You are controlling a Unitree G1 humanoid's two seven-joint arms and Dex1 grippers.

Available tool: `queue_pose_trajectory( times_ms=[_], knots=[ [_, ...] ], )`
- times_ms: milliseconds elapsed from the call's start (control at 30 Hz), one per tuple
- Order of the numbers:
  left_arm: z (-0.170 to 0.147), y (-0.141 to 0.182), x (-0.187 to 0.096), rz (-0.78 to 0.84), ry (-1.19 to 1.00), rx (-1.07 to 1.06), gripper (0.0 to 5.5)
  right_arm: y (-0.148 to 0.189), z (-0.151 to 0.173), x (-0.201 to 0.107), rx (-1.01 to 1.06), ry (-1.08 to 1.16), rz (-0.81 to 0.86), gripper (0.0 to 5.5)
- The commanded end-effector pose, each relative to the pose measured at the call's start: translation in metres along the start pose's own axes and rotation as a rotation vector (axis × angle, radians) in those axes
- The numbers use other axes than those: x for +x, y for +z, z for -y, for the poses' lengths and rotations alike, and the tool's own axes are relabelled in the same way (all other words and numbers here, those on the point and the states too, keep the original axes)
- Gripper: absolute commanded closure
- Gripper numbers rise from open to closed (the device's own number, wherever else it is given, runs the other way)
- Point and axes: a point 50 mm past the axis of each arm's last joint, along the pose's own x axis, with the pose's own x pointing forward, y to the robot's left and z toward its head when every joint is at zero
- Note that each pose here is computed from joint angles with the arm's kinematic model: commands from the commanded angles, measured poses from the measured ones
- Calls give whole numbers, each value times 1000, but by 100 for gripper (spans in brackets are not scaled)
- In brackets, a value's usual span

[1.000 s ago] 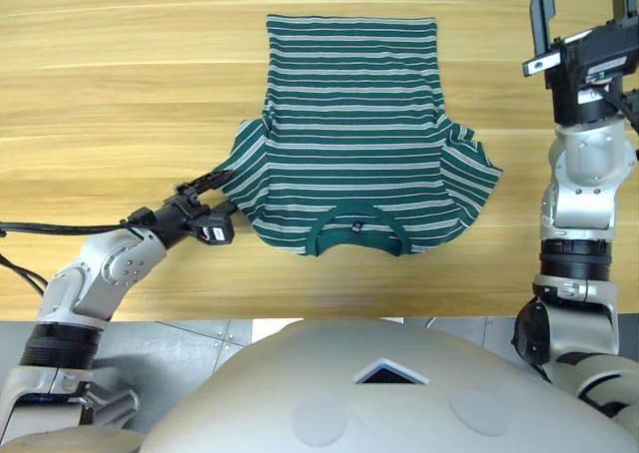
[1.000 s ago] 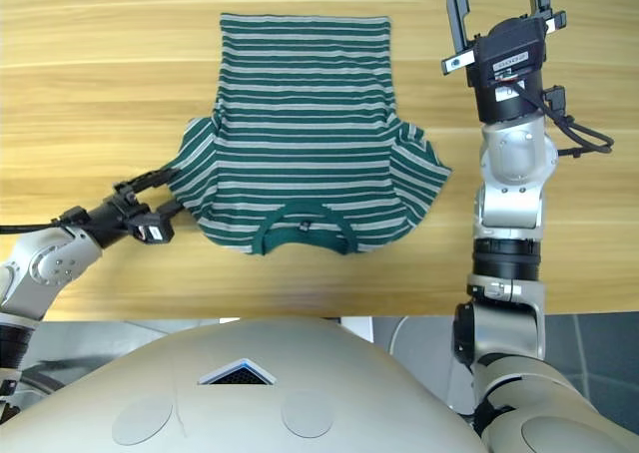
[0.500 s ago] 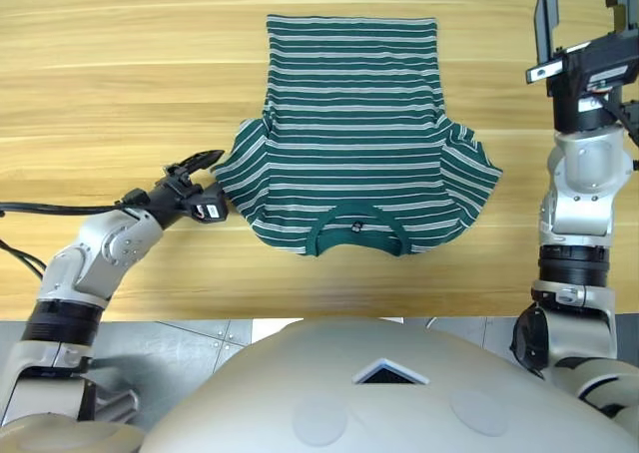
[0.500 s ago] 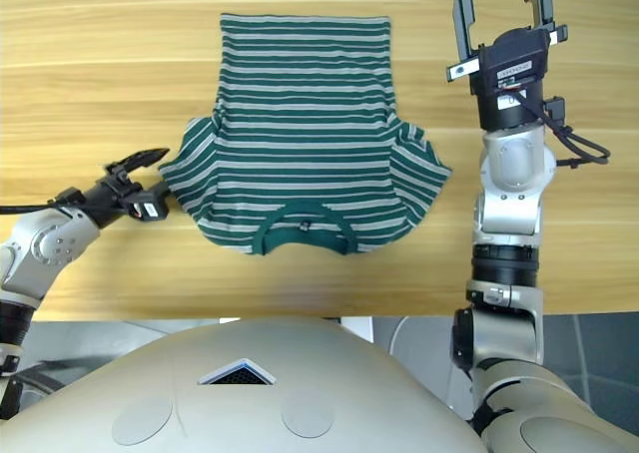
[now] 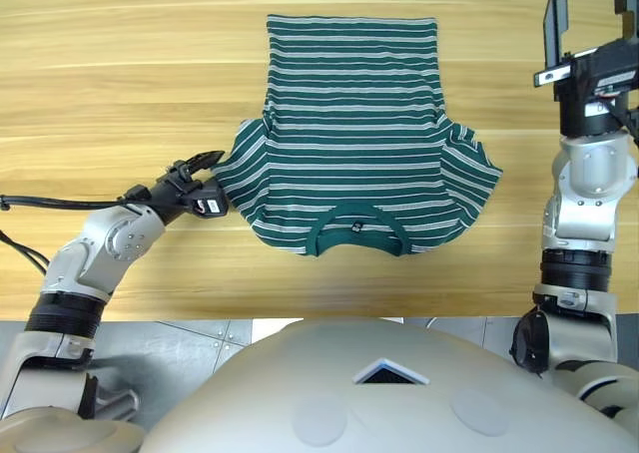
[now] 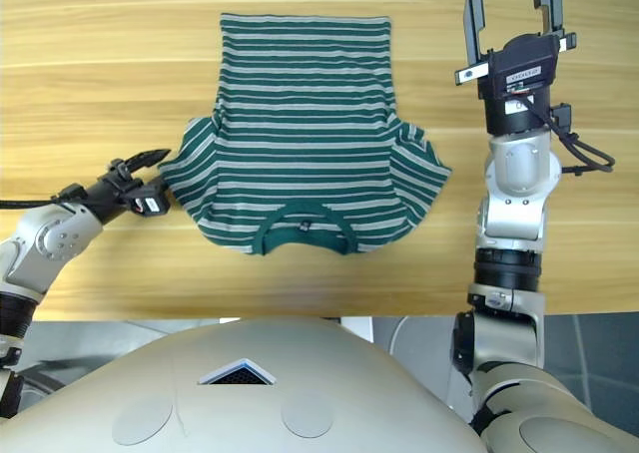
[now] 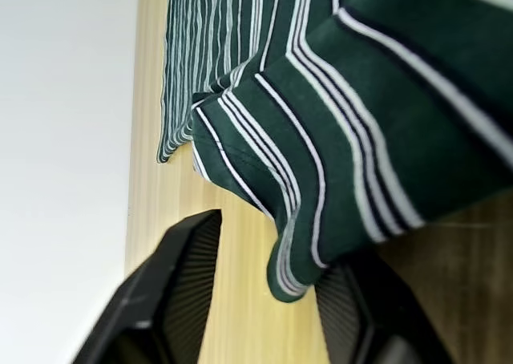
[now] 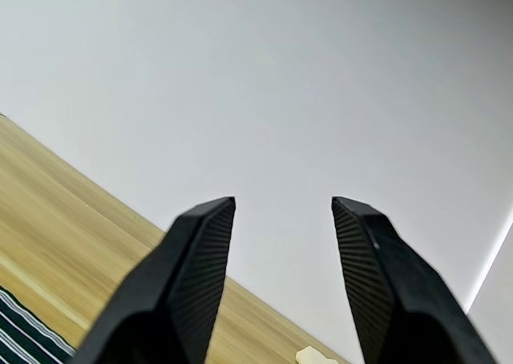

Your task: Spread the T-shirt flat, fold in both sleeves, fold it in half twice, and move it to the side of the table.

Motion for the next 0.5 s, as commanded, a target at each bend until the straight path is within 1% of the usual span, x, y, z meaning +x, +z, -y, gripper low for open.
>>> queue_pose_trajectory(
  times_ms=[33,67,333,400,500],
  knots=[
    [43,-5,-9,-68,-200,-40,423,2,4,-1,-4,-11,7,324],
    [43,-6,-9,-74,-196,-42,443,2,4,-1,-4,-11,7,324],
    [39,-11,-10,-112,-138,-56,529,1,5,-3,-4,-13,1,324],
    [39,-11,-11,-114,-119,-59,546,1,5,-3,-4,-13,-1,324],
    [39,-7,-10,-95,-104,-66,549,0,6,-3,-4,-14,-1,324]
  ],
)
